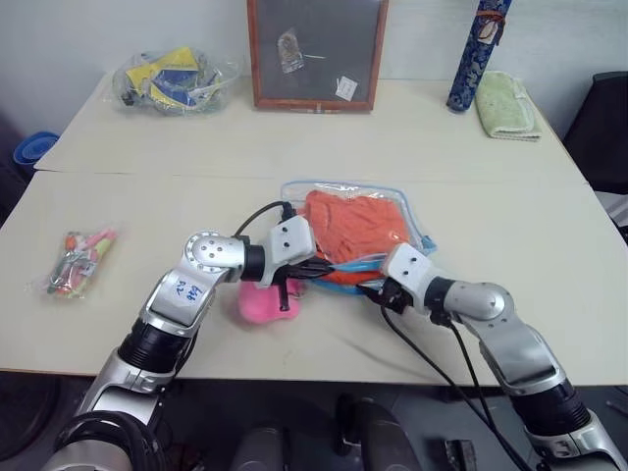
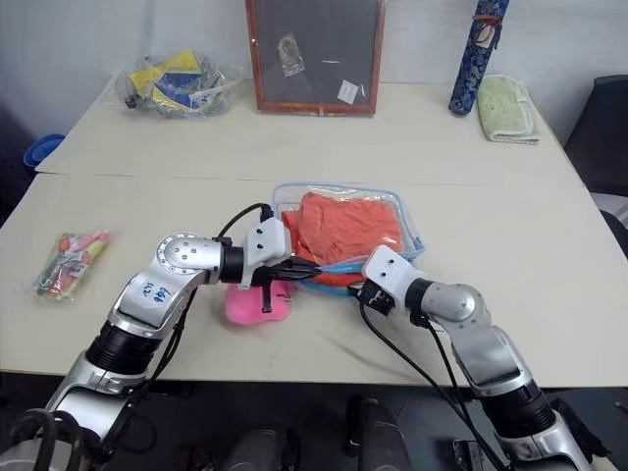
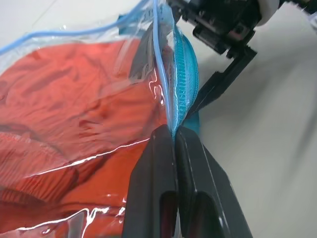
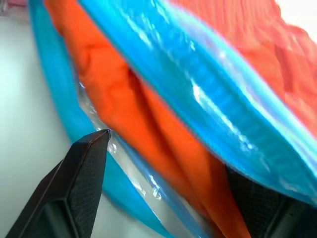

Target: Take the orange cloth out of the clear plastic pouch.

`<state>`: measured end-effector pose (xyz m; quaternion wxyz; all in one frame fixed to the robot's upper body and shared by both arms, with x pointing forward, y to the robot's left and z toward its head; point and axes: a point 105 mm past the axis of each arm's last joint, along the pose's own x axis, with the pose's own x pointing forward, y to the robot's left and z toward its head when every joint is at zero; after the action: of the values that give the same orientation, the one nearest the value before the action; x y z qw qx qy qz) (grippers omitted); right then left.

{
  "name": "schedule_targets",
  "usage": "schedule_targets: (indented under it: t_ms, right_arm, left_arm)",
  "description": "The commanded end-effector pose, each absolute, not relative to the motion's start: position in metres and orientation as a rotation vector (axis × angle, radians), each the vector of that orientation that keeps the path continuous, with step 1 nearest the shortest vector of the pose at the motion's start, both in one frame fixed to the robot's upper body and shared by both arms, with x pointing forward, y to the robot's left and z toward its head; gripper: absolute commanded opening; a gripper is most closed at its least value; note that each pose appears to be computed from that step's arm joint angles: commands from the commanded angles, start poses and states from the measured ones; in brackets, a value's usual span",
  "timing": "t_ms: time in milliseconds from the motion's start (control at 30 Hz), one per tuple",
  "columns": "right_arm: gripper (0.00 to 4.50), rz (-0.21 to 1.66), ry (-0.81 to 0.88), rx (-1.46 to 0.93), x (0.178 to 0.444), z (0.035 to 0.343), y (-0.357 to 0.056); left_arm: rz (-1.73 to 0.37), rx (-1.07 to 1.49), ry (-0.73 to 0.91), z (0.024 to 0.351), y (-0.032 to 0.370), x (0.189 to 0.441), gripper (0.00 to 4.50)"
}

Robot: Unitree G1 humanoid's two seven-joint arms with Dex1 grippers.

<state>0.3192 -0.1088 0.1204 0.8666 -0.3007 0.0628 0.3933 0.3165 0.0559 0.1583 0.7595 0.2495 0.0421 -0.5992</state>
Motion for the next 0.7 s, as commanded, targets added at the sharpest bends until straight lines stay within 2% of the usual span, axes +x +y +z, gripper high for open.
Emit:
schedule_targets:
  t_ms: [33,300,433,633,700]
  right_arm:
    - [3.58,0.845,0.107,-0.635,0.32,0.125,-0.102]
    - [3.58,0.835,0.113,-0.557,0.329,0.129,-0.095]
    - [3.58,0.805,0.12,-0.396,0.335,0.139,-0.094]
    - [3.58,0.778,0.17,-0.398,0.338,0.13,-0.103]
    - [3.58,0.773,0.176,-0.472,0.339,0.126,-0.106]
  left_arm:
    - [-1.321,0.556,0.041,0.166,0.05,0.313,0.0]
    - [-1.326,0.56,0.035,0.168,0.047,0.312,0.0]
    - [-1.324,0.564,0.035,0.168,0.048,0.312,0.0]
    - [-1.32,0.571,0.034,0.168,0.05,0.312,0.0]
    - [-1.319,0.572,0.033,0.168,0.05,0.312,0.0]
